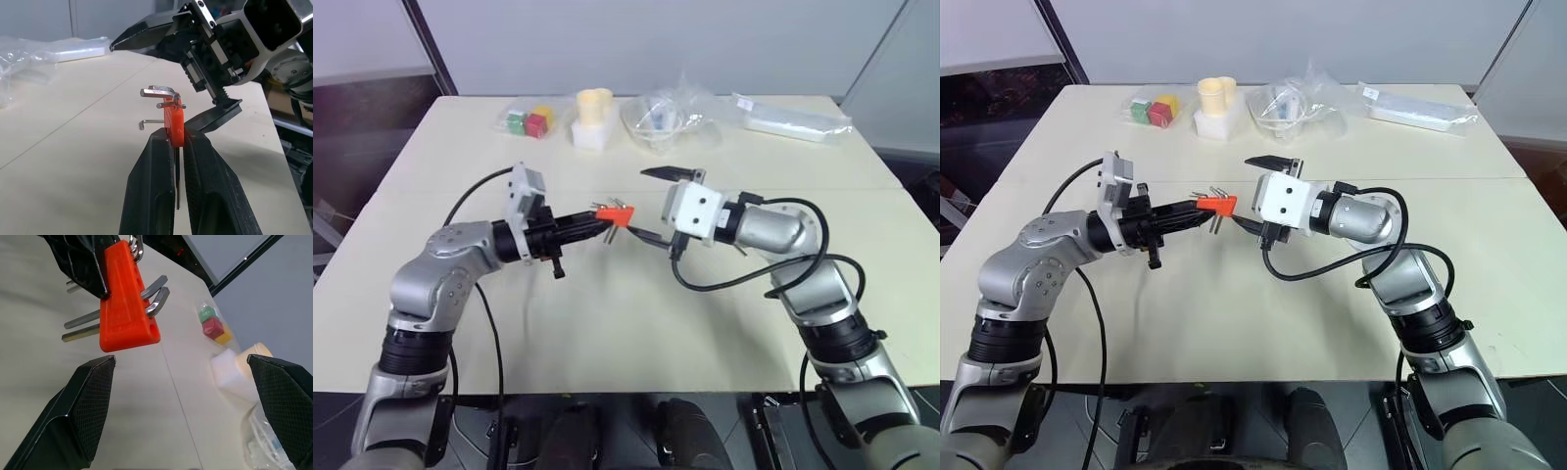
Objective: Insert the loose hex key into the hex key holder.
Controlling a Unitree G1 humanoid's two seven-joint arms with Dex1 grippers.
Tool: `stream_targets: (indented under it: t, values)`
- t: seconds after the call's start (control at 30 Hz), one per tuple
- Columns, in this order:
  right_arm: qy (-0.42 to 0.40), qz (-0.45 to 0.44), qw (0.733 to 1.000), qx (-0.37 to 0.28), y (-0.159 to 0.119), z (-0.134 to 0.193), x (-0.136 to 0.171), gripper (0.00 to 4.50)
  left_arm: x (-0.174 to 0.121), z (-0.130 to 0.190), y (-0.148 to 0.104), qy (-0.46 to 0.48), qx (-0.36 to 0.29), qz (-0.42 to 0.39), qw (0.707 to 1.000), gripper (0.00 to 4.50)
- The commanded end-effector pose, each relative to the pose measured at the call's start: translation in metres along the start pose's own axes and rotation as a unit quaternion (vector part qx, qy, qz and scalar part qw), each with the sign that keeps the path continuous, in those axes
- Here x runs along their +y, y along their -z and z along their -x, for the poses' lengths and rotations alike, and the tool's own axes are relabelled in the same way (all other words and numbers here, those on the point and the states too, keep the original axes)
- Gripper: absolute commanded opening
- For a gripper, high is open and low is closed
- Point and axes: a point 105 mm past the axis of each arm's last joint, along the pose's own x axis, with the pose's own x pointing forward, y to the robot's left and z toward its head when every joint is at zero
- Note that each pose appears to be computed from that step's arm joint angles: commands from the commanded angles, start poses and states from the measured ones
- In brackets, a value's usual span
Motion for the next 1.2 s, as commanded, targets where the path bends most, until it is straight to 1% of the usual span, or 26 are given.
stream_targets:
  t: [0.03, 0.17, 0.43, 1.2]
  values:
    - [0.023, 0.02, 0.999, -0.019, -0.014, 0.003, -0.014, 4.46, -0.004, 0.001, -0.003, 0.01, -0.003, -0.018, 1.0, 0.0]
    - [0.022, 0.02, 0.999, -0.018, -0.015, 0.004, -0.016, 4.46, -0.004, 0.002, -0.002, 0.01, -0.001, -0.019, 1.0, 0.0]
    - [-0.004, 0.016, 1.0, -0.022, -0.016, 0.003, -0.002, 4.46, -0.003, 0.0, -0.009, 0.01, -0.011, -0.025, 1.0, 0.0]
    - [-0.03, 0.012, 0.999, -0.038, -0.026, 0.0, 0.006, 4.46, -0.001, -0.004, -0.012, 0.004, -0.023, -0.027, 0.999, 0.0]
